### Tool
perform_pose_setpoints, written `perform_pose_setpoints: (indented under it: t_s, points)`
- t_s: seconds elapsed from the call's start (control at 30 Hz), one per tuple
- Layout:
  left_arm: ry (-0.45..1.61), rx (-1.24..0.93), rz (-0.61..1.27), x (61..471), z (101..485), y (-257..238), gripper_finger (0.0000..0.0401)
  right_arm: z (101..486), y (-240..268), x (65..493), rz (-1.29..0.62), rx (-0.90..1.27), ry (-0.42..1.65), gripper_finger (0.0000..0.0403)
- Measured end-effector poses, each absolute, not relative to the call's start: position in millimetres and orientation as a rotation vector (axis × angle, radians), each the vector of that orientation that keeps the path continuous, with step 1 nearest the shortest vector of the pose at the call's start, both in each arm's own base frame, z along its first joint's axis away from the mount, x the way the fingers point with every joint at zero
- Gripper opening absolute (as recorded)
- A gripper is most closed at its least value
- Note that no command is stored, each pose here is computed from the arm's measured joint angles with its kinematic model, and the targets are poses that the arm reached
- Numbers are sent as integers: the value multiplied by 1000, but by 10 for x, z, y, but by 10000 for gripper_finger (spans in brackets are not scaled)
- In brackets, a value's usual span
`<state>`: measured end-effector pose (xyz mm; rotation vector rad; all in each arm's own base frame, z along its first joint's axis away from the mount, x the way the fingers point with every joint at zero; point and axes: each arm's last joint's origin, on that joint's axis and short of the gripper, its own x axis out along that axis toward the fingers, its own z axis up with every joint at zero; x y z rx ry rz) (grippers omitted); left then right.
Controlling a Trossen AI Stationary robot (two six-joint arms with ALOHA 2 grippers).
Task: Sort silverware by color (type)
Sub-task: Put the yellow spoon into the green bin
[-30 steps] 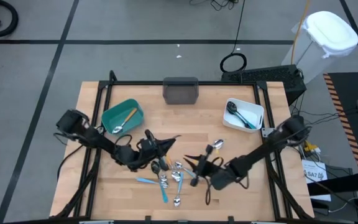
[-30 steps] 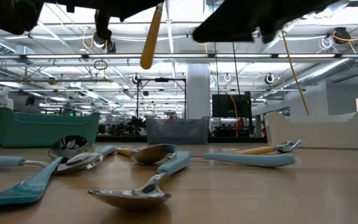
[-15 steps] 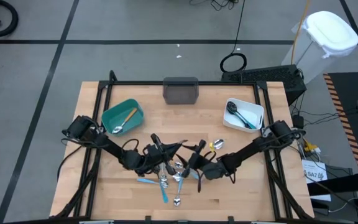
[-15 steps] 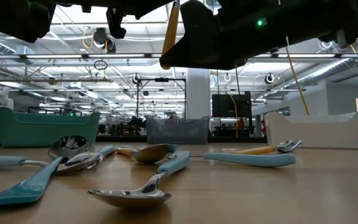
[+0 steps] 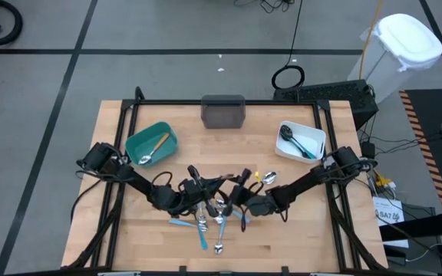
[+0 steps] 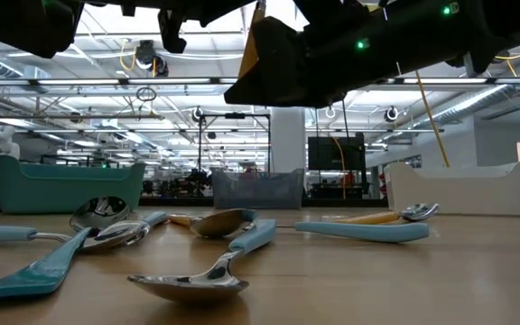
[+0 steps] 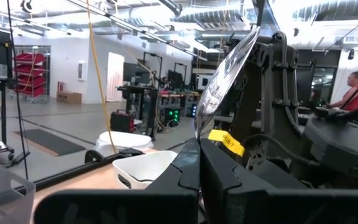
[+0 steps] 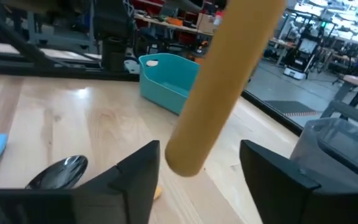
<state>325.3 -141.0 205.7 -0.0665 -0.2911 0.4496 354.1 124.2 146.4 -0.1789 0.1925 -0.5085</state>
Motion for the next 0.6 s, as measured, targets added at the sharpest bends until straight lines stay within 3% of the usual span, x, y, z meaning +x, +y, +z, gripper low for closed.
perform_pose_setpoints:
  t_s: [0.4,0.6]
  points:
    - [-206,-26,419,3286,1958,-1441,1,1461,1347,3506,-448,-259,212,72]
    - [-193,43,377,3280,1951,-1476,1,1448,1377,3488,-439,-274,228,33]
